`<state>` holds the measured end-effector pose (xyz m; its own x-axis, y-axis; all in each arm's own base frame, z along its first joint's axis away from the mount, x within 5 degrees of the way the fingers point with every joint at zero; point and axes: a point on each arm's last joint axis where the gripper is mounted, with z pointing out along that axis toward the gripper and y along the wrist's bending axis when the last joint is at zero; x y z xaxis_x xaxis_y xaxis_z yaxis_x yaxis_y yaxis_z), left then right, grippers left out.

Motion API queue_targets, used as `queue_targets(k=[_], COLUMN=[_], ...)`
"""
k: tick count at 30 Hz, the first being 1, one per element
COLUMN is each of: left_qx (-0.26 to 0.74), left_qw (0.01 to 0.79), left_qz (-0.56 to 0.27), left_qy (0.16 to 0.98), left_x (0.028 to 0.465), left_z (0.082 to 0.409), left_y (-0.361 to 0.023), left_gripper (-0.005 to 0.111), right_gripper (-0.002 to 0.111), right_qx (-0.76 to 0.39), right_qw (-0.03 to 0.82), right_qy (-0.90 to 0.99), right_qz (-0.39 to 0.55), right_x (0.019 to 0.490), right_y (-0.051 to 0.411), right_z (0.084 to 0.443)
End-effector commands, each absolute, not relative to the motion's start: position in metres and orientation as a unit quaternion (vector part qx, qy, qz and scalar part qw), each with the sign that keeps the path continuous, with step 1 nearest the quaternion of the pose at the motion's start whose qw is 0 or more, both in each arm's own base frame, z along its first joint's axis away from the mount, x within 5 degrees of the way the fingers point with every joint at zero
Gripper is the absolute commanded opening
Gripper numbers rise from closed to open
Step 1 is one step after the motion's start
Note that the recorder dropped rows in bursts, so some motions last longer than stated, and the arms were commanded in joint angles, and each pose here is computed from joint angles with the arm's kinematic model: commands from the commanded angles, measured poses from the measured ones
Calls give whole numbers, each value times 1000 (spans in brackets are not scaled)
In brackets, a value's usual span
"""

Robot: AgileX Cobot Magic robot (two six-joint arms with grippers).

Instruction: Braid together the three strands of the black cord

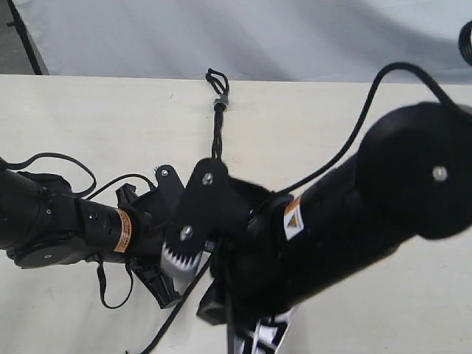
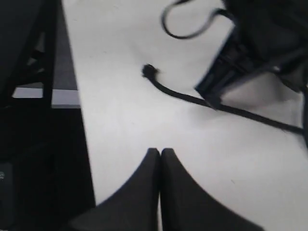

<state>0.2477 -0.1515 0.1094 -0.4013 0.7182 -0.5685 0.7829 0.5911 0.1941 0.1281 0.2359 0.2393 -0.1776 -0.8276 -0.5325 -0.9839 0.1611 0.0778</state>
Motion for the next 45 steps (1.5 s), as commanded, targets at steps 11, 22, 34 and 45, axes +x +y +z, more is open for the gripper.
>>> queue_targets(k=[11, 22, 34, 45], left_qx=[439, 418, 471, 457], left_qw=[301, 301, 329, 338], left_qz=[-46, -54, -50, -57], left_qy=[845, 855, 817, 821], left_x=[248, 248, 250, 251], left_z=[108, 108, 111, 113], left_y=[-149, -149, -154, -155], left_gripper=[0, 0, 0, 44], right_gripper=[0, 0, 0, 0], right_qx=[-718, -734, -761, -767], right_qw=[199, 232, 232, 223], right_qy=[641, 615, 590, 587], right_qz=[187, 168, 139, 135], right_x=[66, 73, 76, 76], right_y=[321, 333, 335, 331], right_z=[168, 166, 151, 156])
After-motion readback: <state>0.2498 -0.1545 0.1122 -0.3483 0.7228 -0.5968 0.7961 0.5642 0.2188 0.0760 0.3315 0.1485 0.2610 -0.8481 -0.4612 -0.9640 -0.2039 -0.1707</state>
